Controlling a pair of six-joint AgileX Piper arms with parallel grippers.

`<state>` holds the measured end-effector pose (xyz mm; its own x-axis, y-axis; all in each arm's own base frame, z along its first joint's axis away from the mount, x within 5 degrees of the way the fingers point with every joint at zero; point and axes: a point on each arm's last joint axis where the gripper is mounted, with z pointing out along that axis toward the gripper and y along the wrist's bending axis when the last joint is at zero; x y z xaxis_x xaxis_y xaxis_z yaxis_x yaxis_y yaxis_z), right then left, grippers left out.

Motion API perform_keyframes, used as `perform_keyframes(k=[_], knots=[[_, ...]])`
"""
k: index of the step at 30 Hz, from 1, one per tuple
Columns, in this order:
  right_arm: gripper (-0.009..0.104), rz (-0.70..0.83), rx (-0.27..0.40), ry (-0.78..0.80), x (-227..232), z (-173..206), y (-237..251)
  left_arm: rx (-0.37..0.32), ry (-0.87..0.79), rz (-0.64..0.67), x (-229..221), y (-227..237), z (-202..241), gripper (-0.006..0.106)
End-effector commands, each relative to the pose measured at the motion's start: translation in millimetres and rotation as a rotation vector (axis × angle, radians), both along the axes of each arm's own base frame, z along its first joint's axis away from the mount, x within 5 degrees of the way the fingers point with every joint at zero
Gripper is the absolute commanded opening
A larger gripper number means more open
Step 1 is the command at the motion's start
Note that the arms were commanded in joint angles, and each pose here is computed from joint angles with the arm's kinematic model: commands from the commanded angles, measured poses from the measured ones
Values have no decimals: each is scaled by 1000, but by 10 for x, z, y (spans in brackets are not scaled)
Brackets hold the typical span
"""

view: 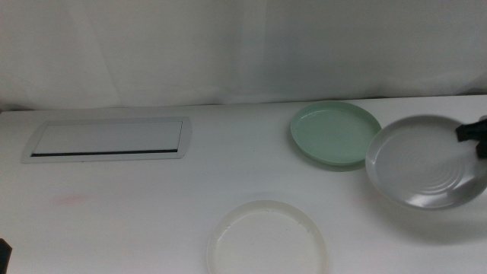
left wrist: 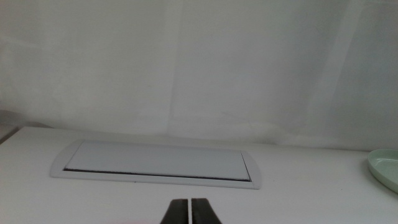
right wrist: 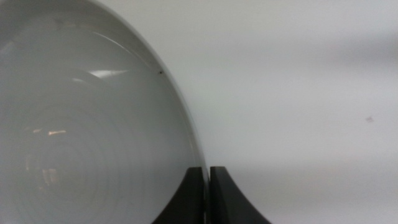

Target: Stack the three bowls on top of each other.

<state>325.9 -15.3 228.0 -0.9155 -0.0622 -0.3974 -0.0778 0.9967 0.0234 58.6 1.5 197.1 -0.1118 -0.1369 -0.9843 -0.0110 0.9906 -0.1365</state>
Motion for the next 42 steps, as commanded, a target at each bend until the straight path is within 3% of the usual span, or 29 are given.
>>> perform_keyframes(k=[1, 10, 17, 25, 33, 42], knots=[[-3, 11, 13, -61, -120, 245, -4, -3, 24, -1, 6, -3, -122, -3], [-3, 11, 72, -257, -600, 978, 92, -3, 24, -1, 6, -3, -122, -3], [-3, 88, 141, -252, -766, 1105, 320, -3, 24, -1, 6, -3, -122, -3], [-3, 245, 204, -195, -746, 987, 915, -3, 24, -1, 6, -3, -122, -3], [-3, 344, 237, -84, -638, 622, 1488, -3, 24, -1, 6, -3, -122, -3], [-3, 440, 206, 48, -558, -20, 2081, -3, 24, -1, 6, -3, -122, -3]])
